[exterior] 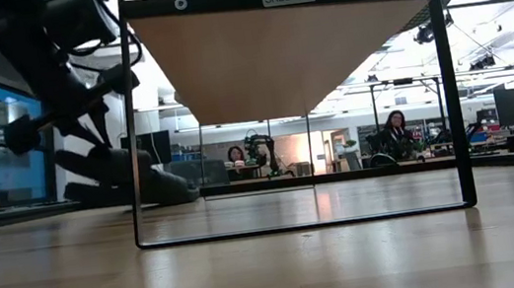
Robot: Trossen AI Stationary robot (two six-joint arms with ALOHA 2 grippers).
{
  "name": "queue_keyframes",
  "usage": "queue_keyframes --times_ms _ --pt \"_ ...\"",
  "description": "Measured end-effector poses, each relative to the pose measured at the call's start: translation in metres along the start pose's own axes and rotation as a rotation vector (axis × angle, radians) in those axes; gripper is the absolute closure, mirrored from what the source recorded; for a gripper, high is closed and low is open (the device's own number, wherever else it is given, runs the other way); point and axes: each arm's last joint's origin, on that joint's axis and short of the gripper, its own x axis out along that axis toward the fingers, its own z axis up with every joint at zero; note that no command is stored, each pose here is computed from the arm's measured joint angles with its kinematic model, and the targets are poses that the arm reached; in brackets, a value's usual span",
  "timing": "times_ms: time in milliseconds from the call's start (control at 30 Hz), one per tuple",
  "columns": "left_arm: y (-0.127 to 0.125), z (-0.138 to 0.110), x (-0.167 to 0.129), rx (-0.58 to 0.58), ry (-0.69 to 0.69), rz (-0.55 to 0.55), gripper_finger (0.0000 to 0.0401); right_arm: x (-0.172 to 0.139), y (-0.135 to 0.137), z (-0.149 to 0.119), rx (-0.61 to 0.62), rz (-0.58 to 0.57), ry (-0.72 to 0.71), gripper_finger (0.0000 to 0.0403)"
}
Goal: Pick and place slippers onto the shelf
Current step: Put the black pair of slippers on the shelf
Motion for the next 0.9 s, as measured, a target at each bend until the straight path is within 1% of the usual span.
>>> queue_keyframes --times_ms 533,900 --pt "0.002 0.029 -0.024 0.02 -0.052 -0.13 0.0401 0.0 0.0 0.0 -0.005 0.002 0.0 0.0279" --pt "0.005 0.039 -0.033 0.047 -0.059 -0.179 0.0401 0.0 0.0 0.0 -0.01 -0.003 -0.001 0.0279"
